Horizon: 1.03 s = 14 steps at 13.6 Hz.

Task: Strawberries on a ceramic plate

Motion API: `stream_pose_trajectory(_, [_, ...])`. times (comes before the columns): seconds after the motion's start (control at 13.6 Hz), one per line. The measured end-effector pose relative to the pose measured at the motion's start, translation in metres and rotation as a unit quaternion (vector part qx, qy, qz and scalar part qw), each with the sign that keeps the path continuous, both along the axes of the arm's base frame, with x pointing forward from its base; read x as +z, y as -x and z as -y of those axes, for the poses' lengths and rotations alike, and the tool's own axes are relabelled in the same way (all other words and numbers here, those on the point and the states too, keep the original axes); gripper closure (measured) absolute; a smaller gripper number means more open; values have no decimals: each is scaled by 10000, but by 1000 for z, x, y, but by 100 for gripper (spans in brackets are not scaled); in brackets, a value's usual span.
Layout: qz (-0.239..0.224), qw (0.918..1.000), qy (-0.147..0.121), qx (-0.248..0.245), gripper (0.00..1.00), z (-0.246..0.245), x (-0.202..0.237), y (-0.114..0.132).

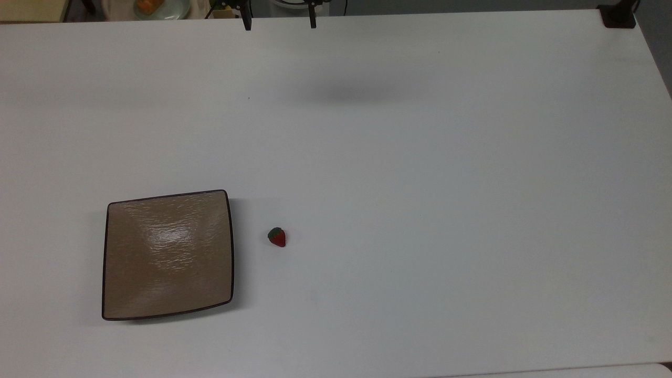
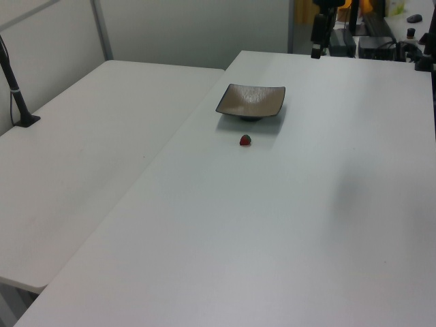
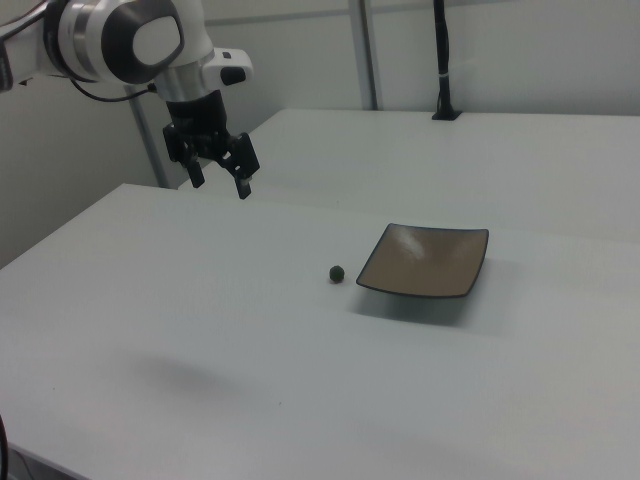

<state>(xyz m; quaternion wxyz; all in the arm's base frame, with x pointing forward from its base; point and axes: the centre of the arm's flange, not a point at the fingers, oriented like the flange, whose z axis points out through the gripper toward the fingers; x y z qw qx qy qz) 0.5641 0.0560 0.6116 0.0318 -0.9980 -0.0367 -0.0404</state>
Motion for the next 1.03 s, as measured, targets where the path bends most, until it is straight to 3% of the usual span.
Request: stream_pose_trajectory(1.03, [-67, 9999, 4, 87, 0, -12, -12, -3])
